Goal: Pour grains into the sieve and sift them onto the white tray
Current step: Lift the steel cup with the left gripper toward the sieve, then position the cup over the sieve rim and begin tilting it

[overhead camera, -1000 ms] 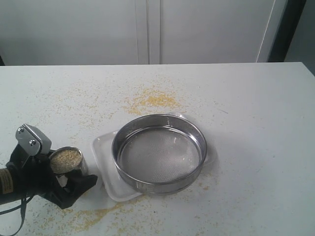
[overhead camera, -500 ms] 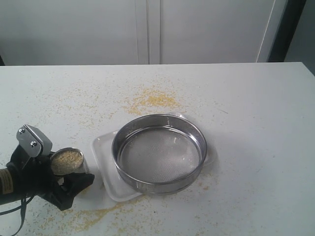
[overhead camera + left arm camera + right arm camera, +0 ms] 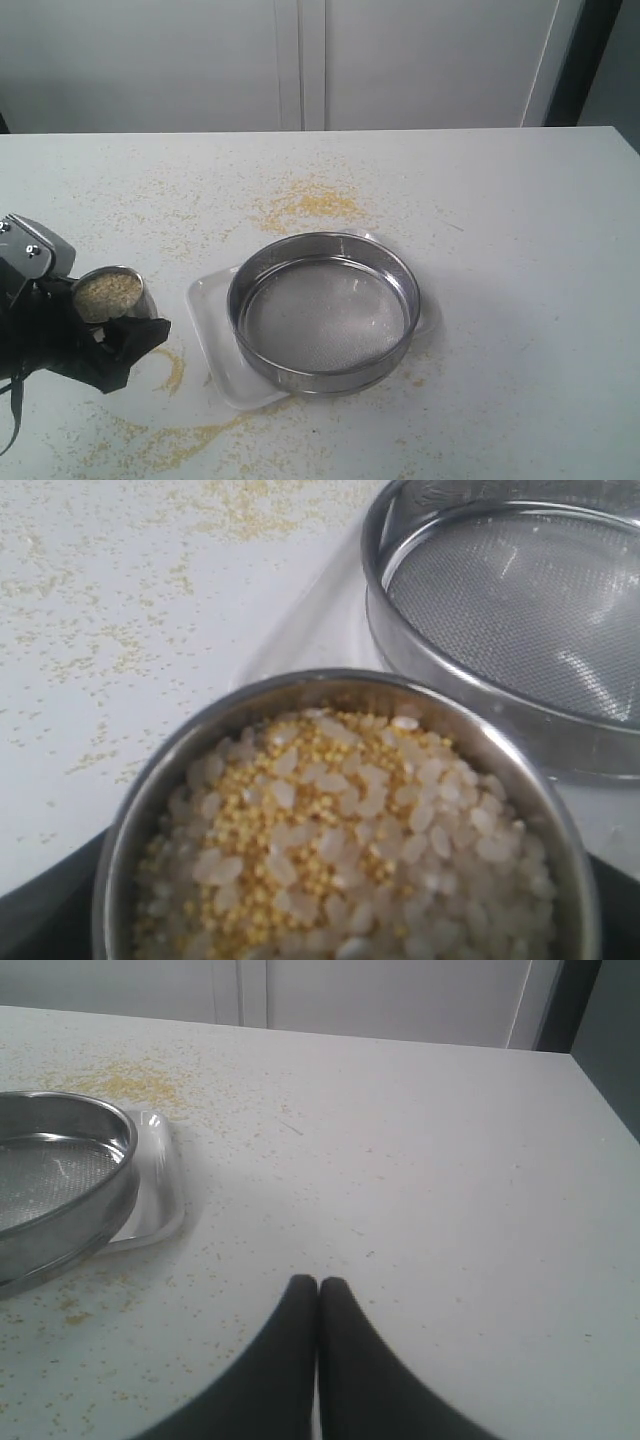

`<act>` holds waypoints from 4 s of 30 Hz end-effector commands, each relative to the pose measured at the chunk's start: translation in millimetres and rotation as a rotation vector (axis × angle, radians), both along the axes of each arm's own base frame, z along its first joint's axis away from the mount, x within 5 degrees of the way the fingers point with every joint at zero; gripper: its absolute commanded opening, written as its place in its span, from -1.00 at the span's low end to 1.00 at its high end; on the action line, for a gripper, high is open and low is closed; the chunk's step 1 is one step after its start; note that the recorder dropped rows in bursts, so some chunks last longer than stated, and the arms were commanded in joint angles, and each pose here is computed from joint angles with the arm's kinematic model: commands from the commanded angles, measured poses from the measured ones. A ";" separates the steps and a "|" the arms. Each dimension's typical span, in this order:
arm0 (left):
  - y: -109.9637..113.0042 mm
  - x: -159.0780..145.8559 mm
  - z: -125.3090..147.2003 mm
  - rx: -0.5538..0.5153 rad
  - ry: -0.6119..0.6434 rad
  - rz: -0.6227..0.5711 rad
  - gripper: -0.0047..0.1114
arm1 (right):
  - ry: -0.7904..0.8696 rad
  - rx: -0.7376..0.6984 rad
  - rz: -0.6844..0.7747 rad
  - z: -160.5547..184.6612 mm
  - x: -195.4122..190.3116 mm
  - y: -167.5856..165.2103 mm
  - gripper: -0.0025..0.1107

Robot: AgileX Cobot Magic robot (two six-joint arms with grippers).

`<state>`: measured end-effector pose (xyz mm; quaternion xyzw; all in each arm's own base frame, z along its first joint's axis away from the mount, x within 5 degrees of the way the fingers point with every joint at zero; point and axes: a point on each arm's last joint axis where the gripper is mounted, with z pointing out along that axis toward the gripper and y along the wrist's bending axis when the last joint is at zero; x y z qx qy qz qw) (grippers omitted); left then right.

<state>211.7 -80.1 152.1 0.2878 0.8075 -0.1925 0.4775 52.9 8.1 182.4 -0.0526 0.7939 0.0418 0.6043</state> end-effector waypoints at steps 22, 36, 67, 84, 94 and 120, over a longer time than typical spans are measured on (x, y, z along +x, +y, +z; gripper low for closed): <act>-34.3 33.5 89.5 0.081 -0.055 0.038 -0.92 | -0.008 -0.004 -0.008 -0.7 0.0 -0.5 -0.96; -80.2 35.3 111.9 0.055 -0.093 -0.035 -0.92 | -0.008 -0.004 -0.008 -0.7 0.0 -0.5 -0.96; -151.5 60.1 88.7 0.339 -0.204 -0.193 -0.92 | -0.008 -0.004 -0.008 -0.7 0.0 -0.5 -0.96; -151.7 60.0 88.8 0.404 -0.263 -0.246 -0.92 | -0.008 -0.004 -0.008 -0.7 0.0 -0.5 -0.96; -160.1 52.7 90.5 0.450 -0.297 -0.179 -0.92 | -0.007 -0.002 -0.008 -0.7 0.0 -0.5 -0.96; -173.0 67.4 79.9 0.588 -0.376 -0.239 -0.92 | -0.007 -0.002 -0.008 -0.7 0.0 -0.5 -0.96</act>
